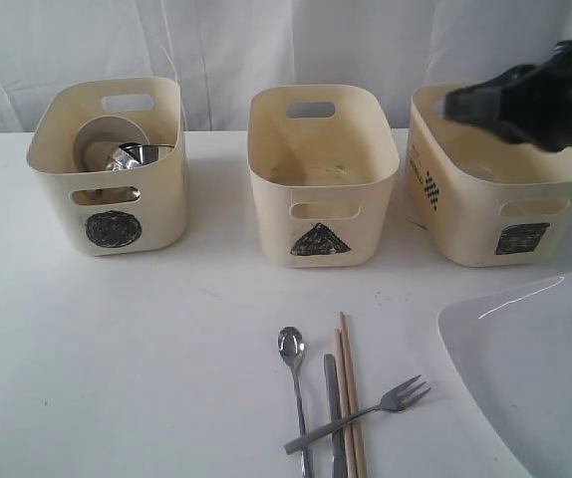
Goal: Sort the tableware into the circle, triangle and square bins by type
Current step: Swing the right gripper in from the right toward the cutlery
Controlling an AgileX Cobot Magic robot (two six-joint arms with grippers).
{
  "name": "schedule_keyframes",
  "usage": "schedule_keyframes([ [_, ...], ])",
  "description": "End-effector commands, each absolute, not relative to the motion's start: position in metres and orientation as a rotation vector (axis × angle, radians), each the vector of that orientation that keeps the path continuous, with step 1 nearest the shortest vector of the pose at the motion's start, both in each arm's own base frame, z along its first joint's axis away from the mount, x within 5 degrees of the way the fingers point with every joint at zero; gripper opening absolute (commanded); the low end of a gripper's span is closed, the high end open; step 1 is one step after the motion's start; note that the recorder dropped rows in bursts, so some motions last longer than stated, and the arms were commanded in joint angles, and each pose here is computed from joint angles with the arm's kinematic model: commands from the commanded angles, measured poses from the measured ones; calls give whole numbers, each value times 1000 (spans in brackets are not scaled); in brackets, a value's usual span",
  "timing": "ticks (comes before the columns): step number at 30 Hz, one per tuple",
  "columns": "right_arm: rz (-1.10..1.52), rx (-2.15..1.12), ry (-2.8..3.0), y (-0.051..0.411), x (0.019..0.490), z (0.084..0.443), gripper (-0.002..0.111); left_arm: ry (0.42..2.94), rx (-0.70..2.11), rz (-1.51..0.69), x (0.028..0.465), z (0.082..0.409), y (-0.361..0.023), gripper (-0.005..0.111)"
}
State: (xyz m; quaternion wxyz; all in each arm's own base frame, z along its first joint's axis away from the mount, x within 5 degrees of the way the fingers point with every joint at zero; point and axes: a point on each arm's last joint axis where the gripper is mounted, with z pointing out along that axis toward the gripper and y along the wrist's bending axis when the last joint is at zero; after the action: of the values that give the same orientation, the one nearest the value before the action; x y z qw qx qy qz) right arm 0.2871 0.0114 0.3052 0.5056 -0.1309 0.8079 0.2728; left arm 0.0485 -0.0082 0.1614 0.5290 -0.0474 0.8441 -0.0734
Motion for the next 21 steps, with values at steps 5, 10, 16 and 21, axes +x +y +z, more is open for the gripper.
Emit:
schedule_keyframes([
  [5, 651, -521, 1865, 60, 266, 332, 0, 2027, -110, -190, 48, 159, -9, 0],
  [10, -137, -11, 1668, 15, 254, 373, 0, 2027, -110, -190, 48, 159, -9, 0],
  [16, -1049, 16, 2028, -42, 240, 346, 0, 2027, -110, -190, 48, 159, -9, 0],
  [21, -405, -372, 2354, 1, 246, 328, 0, 2027, -110, -190, 48, 159, -9, 0],
])
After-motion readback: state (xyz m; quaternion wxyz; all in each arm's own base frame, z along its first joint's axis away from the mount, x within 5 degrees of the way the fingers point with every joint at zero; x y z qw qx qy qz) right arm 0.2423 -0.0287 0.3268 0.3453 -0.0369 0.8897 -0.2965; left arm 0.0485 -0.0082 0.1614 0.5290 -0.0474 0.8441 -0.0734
